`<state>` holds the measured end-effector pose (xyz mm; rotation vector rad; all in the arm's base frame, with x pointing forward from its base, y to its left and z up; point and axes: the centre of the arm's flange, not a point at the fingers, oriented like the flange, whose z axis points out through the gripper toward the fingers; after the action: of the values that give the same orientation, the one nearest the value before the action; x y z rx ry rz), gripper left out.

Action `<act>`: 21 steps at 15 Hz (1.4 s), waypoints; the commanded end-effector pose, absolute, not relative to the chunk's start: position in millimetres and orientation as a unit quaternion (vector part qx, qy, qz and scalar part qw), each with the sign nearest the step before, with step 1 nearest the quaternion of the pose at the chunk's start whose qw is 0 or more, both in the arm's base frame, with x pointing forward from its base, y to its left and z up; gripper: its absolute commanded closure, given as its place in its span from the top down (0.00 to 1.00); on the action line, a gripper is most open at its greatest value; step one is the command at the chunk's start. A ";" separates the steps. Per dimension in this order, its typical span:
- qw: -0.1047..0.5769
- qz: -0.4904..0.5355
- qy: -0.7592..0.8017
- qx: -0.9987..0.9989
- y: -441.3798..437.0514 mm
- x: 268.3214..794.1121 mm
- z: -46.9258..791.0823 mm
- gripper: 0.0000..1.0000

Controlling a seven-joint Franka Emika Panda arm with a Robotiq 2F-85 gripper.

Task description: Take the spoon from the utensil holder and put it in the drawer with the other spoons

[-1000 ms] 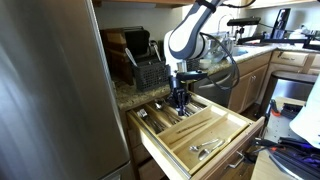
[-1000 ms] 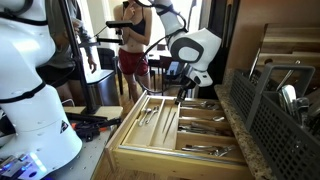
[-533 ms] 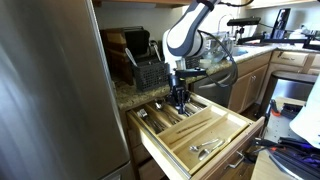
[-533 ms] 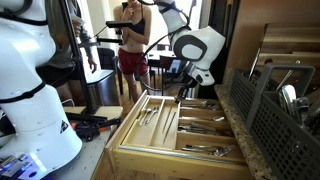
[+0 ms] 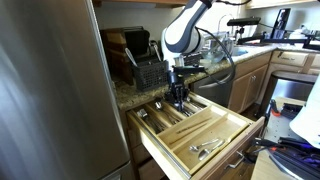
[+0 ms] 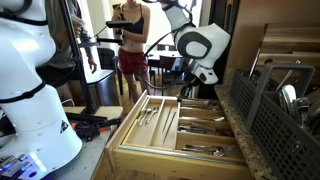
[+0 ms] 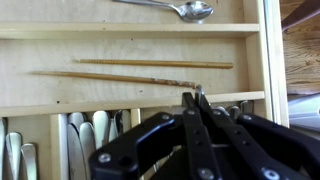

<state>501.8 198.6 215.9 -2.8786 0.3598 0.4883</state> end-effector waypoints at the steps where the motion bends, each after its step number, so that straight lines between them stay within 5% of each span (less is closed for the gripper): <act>1: 0.104 0.192 0.120 -0.968 197.0 502.1 220.1 0.04; 21: 0.101 0.250 0.102 -0.958 196.8 504.2 230.6 0.04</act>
<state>500.5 198.9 228.1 -2.8389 0.3041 0.7184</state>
